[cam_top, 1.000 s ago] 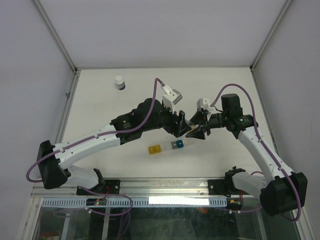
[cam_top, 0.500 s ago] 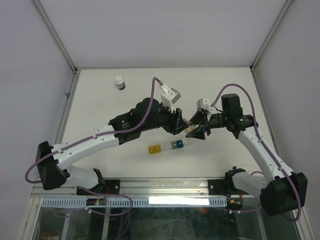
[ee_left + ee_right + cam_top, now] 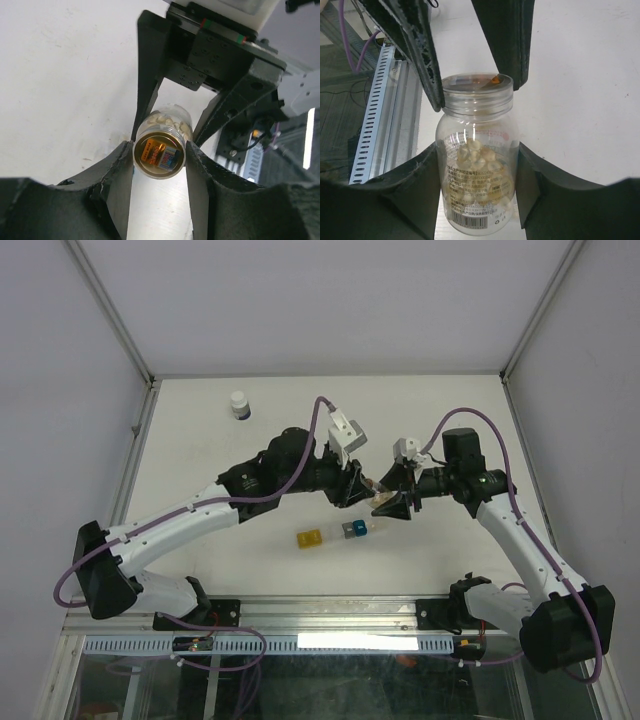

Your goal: Sort the pills into containers

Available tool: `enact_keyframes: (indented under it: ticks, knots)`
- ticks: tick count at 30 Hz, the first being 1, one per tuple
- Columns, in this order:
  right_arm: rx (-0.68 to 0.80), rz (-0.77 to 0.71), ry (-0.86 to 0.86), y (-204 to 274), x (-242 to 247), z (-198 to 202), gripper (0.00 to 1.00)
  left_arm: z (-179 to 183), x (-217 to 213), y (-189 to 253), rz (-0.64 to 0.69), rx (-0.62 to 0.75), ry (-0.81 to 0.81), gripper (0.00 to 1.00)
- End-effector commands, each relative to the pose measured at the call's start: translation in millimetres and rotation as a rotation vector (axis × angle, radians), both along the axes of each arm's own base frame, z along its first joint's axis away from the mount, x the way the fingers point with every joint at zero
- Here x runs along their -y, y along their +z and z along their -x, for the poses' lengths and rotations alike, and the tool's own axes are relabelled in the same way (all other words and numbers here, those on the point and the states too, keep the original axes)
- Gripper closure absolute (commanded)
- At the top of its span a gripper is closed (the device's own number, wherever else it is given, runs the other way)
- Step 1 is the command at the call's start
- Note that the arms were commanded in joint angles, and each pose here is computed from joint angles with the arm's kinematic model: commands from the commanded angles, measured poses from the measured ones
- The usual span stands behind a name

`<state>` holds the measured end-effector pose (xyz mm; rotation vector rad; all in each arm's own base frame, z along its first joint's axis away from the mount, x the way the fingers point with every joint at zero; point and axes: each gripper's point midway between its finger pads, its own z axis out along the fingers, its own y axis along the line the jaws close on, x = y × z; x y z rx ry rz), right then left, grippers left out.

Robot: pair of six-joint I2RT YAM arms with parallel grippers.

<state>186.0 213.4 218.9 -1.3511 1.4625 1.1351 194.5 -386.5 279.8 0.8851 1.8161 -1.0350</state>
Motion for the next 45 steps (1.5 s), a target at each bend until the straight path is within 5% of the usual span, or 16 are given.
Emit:
enact_keyframes:
  ticks: [1,4,5,7,12,20,25,27,31,45]
  knots:
    - [0.07,-0.044,0.017,18,-2,-2,1.0,32,7,-14,-0.077,0.258,-0.405,0.63]
    - [0.07,-0.043,0.014,17,-2,-3,1.0,41,0,-26,-0.126,0.476,-0.609,0.55]
    - [0.07,-0.043,0.014,17,-2,-3,1.0,38,-2,-26,-0.139,0.534,-0.622,0.46]
    - [0.07,-0.042,0.013,17,-2,-3,1.0,22,-5,-20,-0.162,0.599,-0.587,0.26]
    - [0.066,-0.039,0.012,15,-2,-4,1.0,-13,-11,19,-0.118,0.678,-0.385,0.02]
    - [0.063,-0.038,0.012,14,-2,-4,1.0,-12,-46,53,0.164,0.495,-0.05,0.01]
    - [0.056,-0.035,0.011,13,-2,-5,1.0,5,-59,61,0.4,0.197,0.05,0.02]
    - [0.053,-0.033,0.01,12,-2,-5,1.0,4,-59,58,0.45,0.035,0.104,0.1]
    - [0.051,-0.031,0.009,11,-2,-6,1.0,4,-50,47,0.429,-0.179,0.179,0.3]
    - [0.03,-0.026,0.009,6,-3,-8,1.0,-14,-18,23,0.153,-0.123,0.341,0.24]
